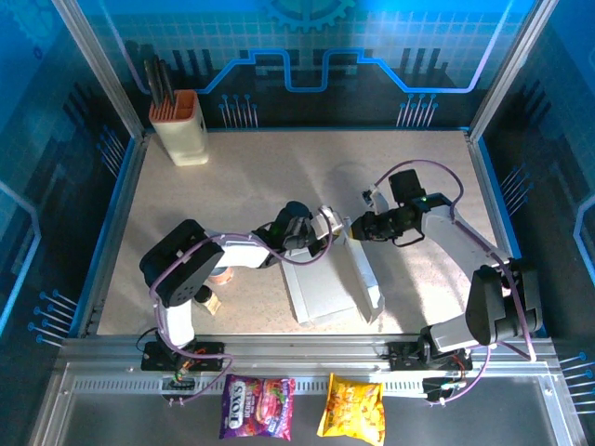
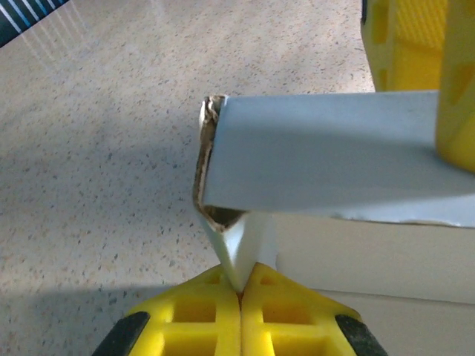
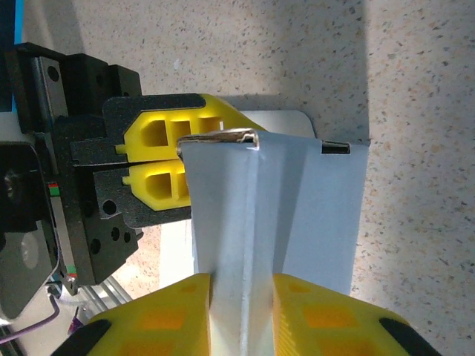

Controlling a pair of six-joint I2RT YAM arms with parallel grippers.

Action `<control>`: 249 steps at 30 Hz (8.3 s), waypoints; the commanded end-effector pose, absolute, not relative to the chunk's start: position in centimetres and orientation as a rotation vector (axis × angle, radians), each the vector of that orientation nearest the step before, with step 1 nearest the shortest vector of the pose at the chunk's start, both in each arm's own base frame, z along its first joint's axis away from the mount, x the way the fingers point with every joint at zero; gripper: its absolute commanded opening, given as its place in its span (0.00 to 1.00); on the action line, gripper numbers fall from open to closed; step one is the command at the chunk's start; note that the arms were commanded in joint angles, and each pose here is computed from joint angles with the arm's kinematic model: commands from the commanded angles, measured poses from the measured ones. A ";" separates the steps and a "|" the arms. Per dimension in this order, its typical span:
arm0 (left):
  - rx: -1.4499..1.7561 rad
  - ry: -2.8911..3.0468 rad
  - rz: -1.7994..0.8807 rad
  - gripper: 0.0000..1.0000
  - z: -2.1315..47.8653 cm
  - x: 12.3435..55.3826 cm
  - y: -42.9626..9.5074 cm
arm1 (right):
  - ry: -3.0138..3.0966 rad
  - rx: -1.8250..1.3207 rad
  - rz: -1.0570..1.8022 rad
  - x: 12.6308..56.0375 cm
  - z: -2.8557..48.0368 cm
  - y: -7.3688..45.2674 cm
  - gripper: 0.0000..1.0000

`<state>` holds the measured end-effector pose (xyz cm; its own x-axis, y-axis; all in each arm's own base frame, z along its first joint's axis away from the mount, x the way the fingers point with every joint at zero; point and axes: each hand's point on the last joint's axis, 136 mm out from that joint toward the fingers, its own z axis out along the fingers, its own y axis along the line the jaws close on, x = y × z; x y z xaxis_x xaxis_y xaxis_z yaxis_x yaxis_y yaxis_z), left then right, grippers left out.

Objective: Fold the paper box

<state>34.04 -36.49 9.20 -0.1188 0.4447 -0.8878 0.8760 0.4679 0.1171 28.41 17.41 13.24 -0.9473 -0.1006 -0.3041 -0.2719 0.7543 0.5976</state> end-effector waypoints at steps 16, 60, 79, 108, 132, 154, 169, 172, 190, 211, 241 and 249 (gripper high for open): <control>0.943 1.864 -0.661 0.20 7.9 31.3 -35.0 | 2.751 -0.437 1.022 26.9 11.9 19.7 0.25; 0.687 1.830 -0.430 0.40 10.0 34.0 -33.4 | 2.712 -0.379 0.842 29.3 14.0 18.3 0.43; 0.558 1.862 -0.429 0.53 12.4 32.0 -28.1 | 2.791 -0.470 0.515 31.9 14.1 20.5 0.69; 0.504 1.882 -0.392 0.55 12.3 30.8 -25.4 | 2.910 -0.519 0.139 33.6 8.0 22.5 0.42; 0.339 1.941 -0.396 0.57 13.5 31.6 -21.8 | 2.625 -1.072 0.090 33.7 12.3 24.8 0.25; -0.333 2.239 -0.541 0.65 15.7 29.0 -9.3 | 1.986 -2.010 0.157 33.5 13.0 34.2 0.24; -0.298 2.371 -0.598 0.66 14.8 28.0 -10.1 | 2.101 -2.001 0.072 35.7 8.9 36.4 0.30; -0.284 2.378 -0.605 0.66 15.0 28.0 -10.3 | 2.093 -1.971 0.108 35.6 9.8 37.0 0.40; -0.243 2.382 -0.783 0.62 17.6 30.5 -13.4 | 2.121 -1.343 0.460 36.0 23.0 33.9 0.61; -0.128 2.518 -0.757 0.43 16.4 38.1 -20.1 | 2.602 -0.334 0.875 37.1 15.8 20.4 0.26; -0.103 2.637 -0.766 0.18 11.7 36.4 -21.6 | 2.634 -0.230 0.627 35.9 17.2 16.9 0.48; -0.098 2.642 -0.782 0.17 11.4 36.1 -21.9 | 2.699 -0.118 0.467 36.0 15.9 14.6 0.58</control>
<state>38.57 -21.83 14.03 -0.8766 -0.2045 -0.4357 0.0785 0.8324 -0.5487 36.04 16.01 15.80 -0.9096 -0.0486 -0.4126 -0.2054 0.9158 0.3450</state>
